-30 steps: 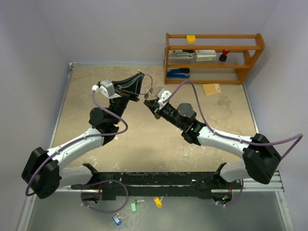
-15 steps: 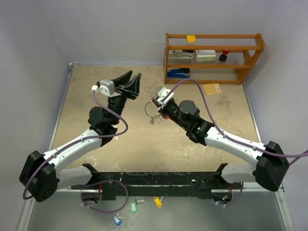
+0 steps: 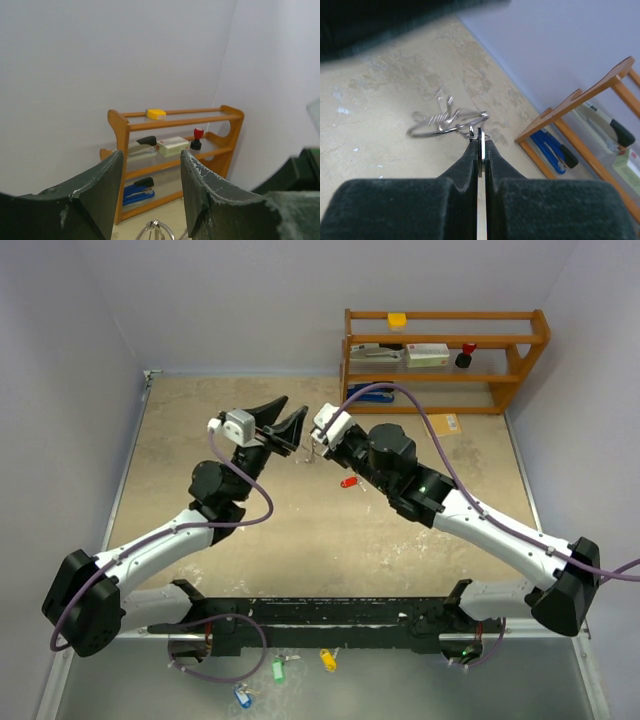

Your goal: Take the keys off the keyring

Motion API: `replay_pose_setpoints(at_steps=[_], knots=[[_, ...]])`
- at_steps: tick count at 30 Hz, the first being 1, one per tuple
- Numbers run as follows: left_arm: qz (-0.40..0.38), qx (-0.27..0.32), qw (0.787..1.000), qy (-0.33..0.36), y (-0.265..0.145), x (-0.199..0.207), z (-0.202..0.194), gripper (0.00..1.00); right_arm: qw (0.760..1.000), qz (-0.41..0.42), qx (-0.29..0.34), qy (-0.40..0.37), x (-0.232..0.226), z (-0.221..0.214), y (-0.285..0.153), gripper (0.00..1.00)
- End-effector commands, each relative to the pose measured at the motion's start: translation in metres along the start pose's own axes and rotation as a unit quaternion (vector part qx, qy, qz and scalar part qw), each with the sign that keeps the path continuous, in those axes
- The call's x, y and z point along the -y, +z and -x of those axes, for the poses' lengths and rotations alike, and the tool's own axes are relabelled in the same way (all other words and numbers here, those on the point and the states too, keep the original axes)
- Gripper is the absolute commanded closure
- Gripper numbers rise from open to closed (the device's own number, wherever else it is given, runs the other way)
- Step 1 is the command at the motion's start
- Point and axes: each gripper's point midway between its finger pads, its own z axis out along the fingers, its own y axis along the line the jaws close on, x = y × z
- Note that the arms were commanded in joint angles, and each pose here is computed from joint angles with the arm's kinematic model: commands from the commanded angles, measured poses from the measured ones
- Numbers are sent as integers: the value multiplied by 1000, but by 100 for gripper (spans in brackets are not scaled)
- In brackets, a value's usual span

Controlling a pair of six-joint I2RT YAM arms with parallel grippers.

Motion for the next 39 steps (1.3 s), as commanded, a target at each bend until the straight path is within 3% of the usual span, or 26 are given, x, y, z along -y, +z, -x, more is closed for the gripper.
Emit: replay_pose_setpoints(at_steps=[1,28,30,32,39], knots=[[-63,-4,998,11,-6,19,-12,52,999,-21,16,-28,21,41,-13,100],[-100,3,995,-4,-37,28,-27,47,996,-70,39,-36,32,57,-22,100],[-102,-2,995,-5,-36,29,-31,45,996,-71,40,-35,33,57,-23,100],[-107,-5,994,-6,-34,31,-35,38,996,-71,42,-34,32,57,-24,100],[-119,-3,993,-21,-30,36,-39,32,996,-72,43,-33,31,59,-24,100]])
